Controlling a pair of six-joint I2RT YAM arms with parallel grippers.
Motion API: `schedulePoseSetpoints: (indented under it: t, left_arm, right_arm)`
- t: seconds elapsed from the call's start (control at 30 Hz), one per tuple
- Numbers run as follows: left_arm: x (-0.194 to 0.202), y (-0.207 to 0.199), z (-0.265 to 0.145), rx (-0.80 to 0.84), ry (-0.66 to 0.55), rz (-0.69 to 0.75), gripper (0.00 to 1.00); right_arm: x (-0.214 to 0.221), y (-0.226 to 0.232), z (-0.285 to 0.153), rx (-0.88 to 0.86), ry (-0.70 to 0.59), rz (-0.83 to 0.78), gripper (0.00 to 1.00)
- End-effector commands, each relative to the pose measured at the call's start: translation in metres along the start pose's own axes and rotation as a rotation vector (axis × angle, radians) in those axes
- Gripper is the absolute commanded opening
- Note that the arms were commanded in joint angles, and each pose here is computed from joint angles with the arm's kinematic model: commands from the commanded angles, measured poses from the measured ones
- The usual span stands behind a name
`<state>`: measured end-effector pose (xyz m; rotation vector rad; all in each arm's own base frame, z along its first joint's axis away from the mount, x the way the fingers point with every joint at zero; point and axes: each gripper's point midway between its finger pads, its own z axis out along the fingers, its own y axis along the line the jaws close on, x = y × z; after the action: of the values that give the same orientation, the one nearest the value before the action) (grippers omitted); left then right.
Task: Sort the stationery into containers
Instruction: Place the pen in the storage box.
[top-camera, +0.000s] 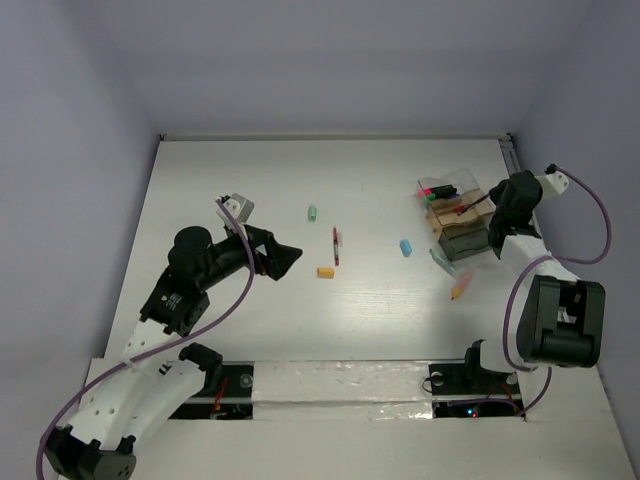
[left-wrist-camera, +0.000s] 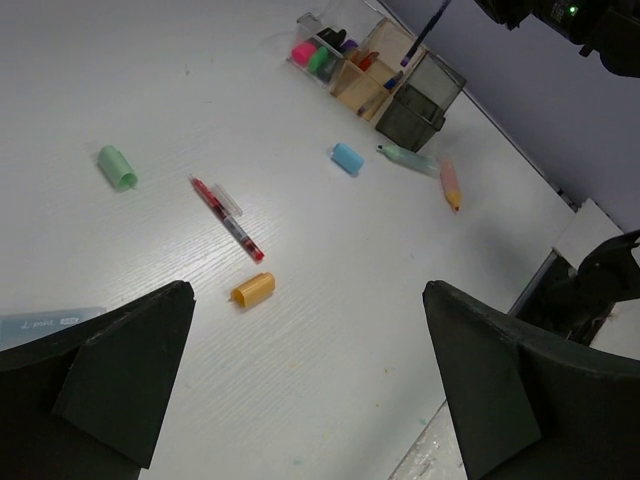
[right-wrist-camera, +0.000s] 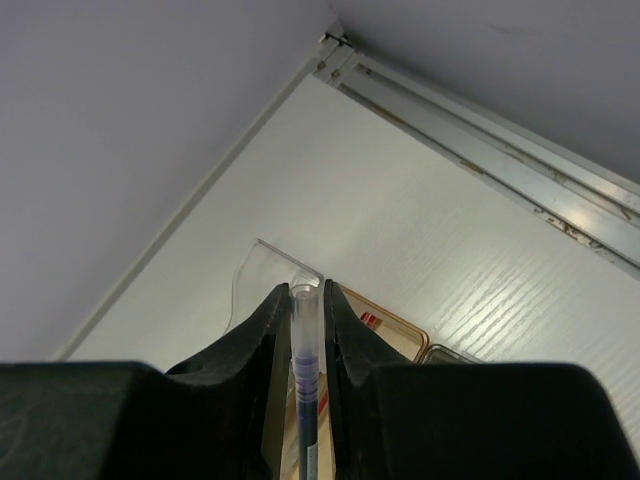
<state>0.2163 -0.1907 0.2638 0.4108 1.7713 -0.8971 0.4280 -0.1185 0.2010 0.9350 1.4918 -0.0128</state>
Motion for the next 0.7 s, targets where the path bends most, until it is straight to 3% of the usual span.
schedulePoseSetpoints:
  t: [0.0,0.47,0.5,0.53,0.57,0.6,0.67]
  left_arm:
    - [-0.028,-0.007,-0.005,-0.002,-0.073,0.051,0.99]
    - [-0.026,-0.006,-0.003,-0.006,-0.062,0.048,0.99]
    - [-0.026,-0.005,-0.003,-0.007,-0.062,0.048,0.99]
    - [-0.026,-0.005,-0.003,-0.007,-0.062,0.048,0.99]
    - [-0.026,-0.005,-0.003,-0.007,-0.062,0.049,0.99]
    - [-0.026,-0.005,-0.003,-0.007,-0.061,0.048,0.99]
    - [-0.026,-0.005,-0.003,-0.009,-0.061,0.048,0.99]
  right_arm:
    - [-0.017,0.018,0.008,-0.042,-0.047,0.038,0.0]
    - [0.042,0.019,0.009,-0.102,0.13,0.161,0.03]
    - [0.042,0.018,0.009,-0.099,0.133,0.16,0.1]
    - [0.043,0.019,0.009,-0.097,0.143,0.161,0.26]
    - [0.046,0.017,0.008,-0.093,0.153,0.154,0.26]
    - [0.045,0.018,0.008,-0.092,0.154,0.149,0.46]
    - [0.043,0.016,0.006,-0.087,0.155,0.135,0.61]
